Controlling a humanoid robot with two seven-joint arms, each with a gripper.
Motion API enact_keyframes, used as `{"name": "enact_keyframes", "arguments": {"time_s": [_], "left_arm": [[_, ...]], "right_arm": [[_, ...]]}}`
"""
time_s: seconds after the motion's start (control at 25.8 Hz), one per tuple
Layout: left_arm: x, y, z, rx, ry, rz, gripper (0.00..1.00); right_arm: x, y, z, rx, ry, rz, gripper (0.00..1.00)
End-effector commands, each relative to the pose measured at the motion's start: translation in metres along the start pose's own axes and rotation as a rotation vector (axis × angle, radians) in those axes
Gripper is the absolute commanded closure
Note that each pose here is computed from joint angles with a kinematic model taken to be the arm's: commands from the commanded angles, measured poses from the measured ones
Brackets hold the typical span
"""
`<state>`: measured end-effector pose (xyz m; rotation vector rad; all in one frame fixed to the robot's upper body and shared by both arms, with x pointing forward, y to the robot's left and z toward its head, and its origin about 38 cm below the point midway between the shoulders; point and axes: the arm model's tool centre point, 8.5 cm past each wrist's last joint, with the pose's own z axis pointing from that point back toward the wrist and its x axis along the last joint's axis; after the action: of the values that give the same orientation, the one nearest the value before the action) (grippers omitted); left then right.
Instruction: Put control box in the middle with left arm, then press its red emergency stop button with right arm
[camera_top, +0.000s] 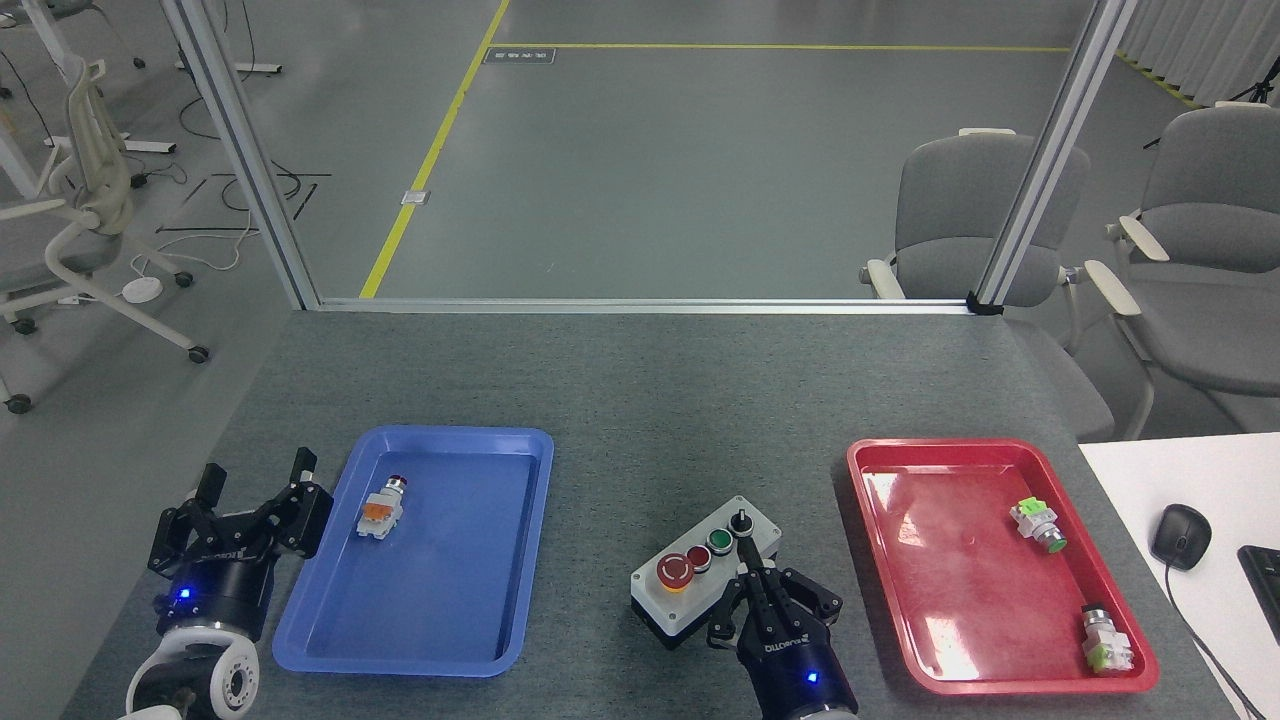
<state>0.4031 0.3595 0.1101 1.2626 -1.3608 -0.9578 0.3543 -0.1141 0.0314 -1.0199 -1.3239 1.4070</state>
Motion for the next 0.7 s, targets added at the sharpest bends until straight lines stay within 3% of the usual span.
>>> {"name": "enact_keyframes", "arguments": {"time_s": [0.0, 0.15, 0.5, 0.66], "left_arm": [[0.003, -0.001, -0.001, -0.005, -0.005, -0.01, 0.01], [0.003, -0.001, -0.001, -0.006, -0.004, -0.014, 0.01], [0.004, 0.007, -0.007, 0.008, -0.007, -0.021, 0.01], [0.011, 0.0, -0.003, -0.007, -0.019, -0.014, 0.01]], "right_arm": [[0.016, 0.0, -0.011, 0.006, -0.031, 0.007, 1.0], [0.028, 0.005, -0.022, 0.027, -0.038, -0.001, 1.0], [0.047, 0.034, -0.028, 0.121, -0.077, 0.004, 1.0], [0.047, 0.045, -0.026, 0.152, -0.078, 0.016, 1.0]]}}
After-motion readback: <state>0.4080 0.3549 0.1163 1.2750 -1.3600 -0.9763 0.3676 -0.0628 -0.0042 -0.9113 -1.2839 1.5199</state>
